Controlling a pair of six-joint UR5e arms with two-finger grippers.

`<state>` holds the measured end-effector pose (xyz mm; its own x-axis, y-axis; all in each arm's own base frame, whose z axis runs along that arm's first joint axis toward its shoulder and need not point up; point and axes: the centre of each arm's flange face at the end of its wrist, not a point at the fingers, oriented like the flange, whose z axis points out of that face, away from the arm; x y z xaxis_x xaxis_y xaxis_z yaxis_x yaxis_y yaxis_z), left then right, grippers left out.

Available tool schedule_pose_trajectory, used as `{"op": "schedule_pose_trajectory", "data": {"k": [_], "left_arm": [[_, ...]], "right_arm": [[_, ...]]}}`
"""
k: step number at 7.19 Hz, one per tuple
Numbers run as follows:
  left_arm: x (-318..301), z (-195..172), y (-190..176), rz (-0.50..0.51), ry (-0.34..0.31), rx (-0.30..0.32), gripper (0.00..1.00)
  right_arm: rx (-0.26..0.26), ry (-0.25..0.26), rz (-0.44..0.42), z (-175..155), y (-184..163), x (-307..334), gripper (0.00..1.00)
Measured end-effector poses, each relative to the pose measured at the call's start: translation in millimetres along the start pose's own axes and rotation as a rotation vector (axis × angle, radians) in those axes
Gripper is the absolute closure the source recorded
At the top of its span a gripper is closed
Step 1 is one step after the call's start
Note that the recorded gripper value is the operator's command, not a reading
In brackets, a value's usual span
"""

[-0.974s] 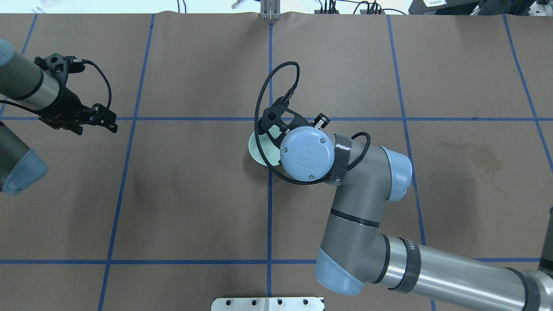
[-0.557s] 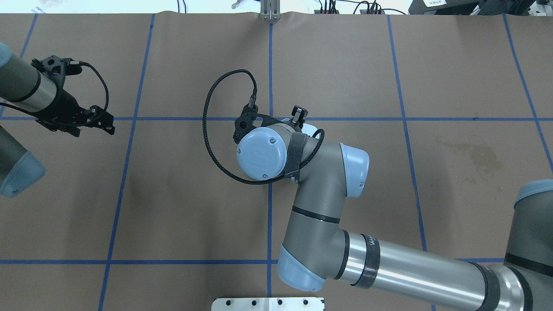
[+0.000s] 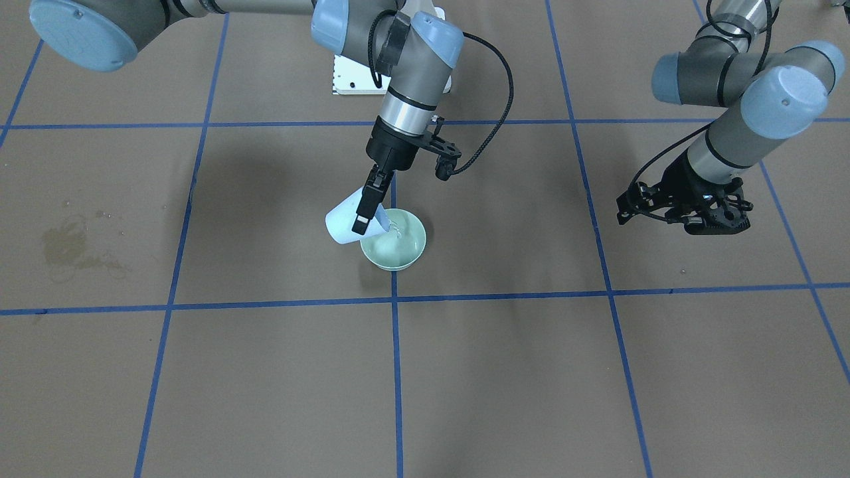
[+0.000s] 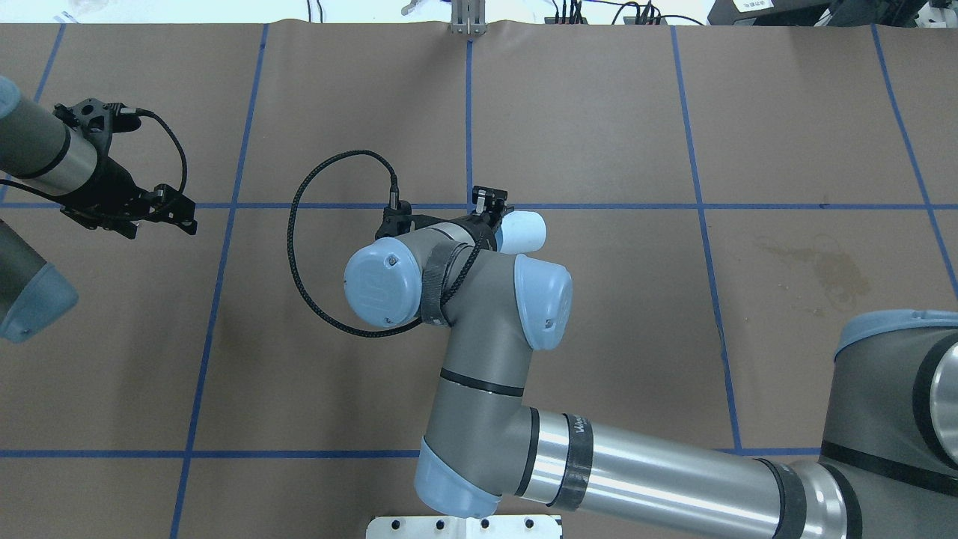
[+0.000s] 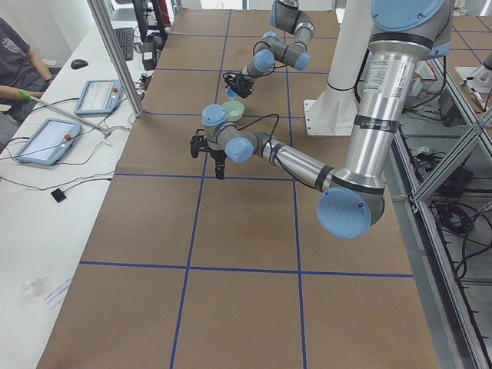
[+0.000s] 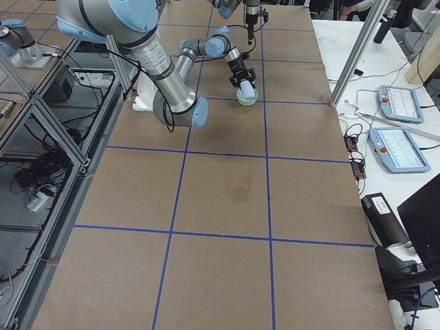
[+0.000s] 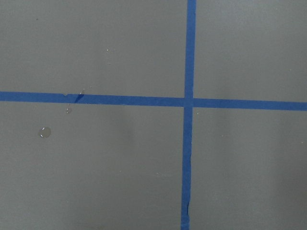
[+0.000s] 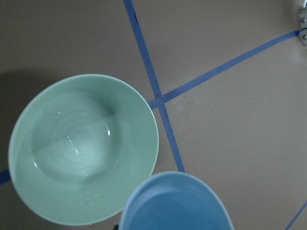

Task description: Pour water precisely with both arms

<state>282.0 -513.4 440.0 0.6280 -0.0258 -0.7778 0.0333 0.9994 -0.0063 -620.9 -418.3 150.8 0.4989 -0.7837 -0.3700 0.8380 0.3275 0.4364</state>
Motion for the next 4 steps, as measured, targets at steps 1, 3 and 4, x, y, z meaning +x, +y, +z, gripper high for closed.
{"op": "schedule_pose_trajectory", "data": {"k": [1, 3, 4], "left_arm": [[-0.3, 0.1, 0.0, -0.001, 0.0, -0.001, 0.0], [-0.5, 0.3, 0.0, -0.001, 0.0, -0.001, 0.0], [-0.5, 0.3, 0.0, -0.002, 0.0, -0.001, 0.0]], "right_arm": [[-0.025, 0.022, -0.035, 4.5, -3.7, -5.9, 0.62], [-0.078, 0.062, -0.085, 9.4, -8.5, -10.8, 0.63], [-0.105, 0.075, -0.106, 5.7, -9.4, -9.9, 0.63]]}}
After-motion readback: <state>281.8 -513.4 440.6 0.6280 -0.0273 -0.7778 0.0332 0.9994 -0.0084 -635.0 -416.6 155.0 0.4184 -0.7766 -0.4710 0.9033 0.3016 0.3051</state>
